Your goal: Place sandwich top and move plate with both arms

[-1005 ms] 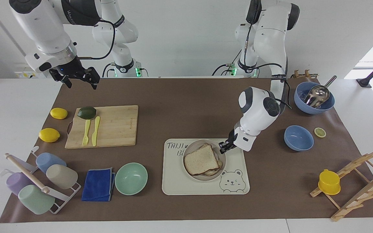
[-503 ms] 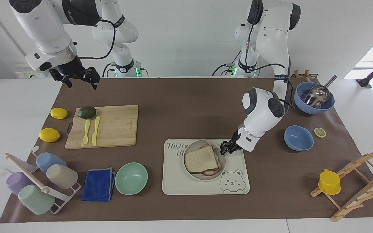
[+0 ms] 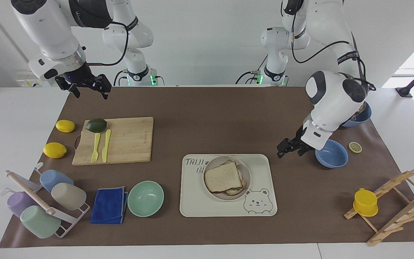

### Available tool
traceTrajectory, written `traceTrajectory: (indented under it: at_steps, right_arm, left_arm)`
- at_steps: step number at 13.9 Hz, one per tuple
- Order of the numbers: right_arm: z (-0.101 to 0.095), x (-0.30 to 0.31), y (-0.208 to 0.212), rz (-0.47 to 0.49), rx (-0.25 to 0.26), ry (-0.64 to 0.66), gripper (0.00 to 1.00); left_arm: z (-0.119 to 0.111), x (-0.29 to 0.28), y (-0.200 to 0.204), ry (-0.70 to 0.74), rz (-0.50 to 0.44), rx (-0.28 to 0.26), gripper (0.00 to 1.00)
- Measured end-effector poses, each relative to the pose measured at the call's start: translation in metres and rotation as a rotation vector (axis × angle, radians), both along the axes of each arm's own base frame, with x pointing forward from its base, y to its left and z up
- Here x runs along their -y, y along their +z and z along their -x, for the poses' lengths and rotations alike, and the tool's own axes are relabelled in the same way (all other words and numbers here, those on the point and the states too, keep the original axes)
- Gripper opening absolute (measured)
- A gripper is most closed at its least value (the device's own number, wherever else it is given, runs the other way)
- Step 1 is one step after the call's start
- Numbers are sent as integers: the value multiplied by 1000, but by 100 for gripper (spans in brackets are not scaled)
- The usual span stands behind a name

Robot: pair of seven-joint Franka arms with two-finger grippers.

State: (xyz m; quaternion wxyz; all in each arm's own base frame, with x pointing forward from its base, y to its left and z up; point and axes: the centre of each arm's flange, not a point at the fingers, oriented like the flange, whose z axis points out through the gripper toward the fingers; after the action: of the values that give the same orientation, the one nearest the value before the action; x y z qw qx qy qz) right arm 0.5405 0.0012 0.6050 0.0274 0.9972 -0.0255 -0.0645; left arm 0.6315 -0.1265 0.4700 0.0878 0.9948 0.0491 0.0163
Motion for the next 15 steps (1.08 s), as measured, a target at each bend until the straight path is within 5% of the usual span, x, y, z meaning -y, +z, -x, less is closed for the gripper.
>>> traceTrajectory:
  at_steps: [4, 10, 15]
  right_arm:
    - [0, 0, 0, 0, 0, 0, 100]
    - [0, 0, 0, 0, 0, 0, 100]
    - [0, 0, 0, 0, 0, 0, 100]
  left_arm:
    - [31, -47, 73, -2, -108, 22, 100]
    - [96, -59, 119, -36, -171, -150, 100]
    - [119, -61, 104, -40, -180, -204, 100]
